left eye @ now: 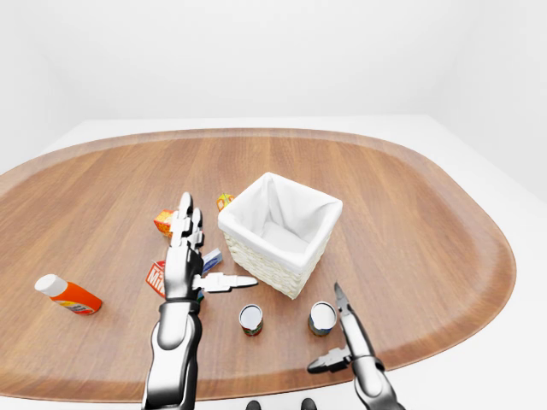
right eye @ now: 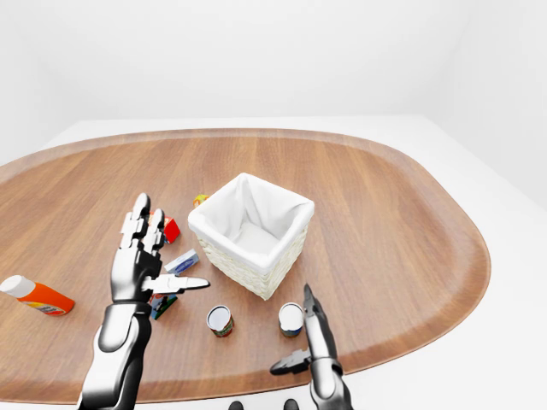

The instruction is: Pick up the alphabet soup, and put it in the basket.

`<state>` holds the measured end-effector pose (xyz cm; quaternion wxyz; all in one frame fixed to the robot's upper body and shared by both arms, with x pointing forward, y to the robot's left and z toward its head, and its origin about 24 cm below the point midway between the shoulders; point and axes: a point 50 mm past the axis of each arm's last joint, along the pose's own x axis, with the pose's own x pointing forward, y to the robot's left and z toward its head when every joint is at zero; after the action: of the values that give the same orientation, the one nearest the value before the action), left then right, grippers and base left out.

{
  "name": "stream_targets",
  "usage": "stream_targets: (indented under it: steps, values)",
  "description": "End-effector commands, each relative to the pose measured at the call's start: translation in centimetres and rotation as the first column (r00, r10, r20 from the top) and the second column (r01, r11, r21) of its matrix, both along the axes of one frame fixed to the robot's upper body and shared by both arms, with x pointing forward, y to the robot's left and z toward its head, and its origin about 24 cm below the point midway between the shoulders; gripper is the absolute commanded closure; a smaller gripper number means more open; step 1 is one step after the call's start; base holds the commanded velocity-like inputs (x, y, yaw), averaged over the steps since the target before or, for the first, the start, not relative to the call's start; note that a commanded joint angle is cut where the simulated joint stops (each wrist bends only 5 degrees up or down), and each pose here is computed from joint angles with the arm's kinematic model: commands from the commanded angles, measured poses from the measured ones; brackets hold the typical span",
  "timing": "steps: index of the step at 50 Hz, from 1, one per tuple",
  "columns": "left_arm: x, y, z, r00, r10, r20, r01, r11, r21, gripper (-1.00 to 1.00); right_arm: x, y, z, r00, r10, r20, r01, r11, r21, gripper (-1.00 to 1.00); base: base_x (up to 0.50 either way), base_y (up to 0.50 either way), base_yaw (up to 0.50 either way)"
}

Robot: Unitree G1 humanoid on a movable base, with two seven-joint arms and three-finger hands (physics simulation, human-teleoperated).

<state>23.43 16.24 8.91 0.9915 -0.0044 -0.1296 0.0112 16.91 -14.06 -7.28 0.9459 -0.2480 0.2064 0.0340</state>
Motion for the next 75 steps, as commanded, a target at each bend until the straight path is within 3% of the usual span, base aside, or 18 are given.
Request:
stream_targets:
  steps: [1,44,45,75]
  values:
    - [0.0,0.0,-0.1,1.000,-0.001,-0.005,0.001,1.000,0.001,-1.00,0.4,-0.2,-0.5,1.000,-0.005,-0.019,0.005,1.000,-0.012,-1.00,0.00,0.00,0.00]
    - [0.1,-0.2,-0.4,1.000,-0.005,-0.017,0.005,1.000,0.005,-1.00,1.1,0.5,-1.0,0.999,0.018,-0.035,-0.019,0.999,-0.037,-1.00,0.00,0.00,0.00]
    - [0.2,-0.2,-0.4,1.000,-0.005,-0.020,0.005,1.000,0.005,-1.00,0.9,0.4,-1.0,0.999,0.020,-0.034,-0.022,0.999,-0.038,1.00,0.00,0.00,0.00]
    - [0.0,-0.3,-0.2,1.000,-0.008,-0.009,0.008,1.000,0.006,-1.00,0.6,0.4,-1.4,0.998,0.030,-0.056,-0.033,0.998,-0.048,1.00,0.00,0.00,0.00]
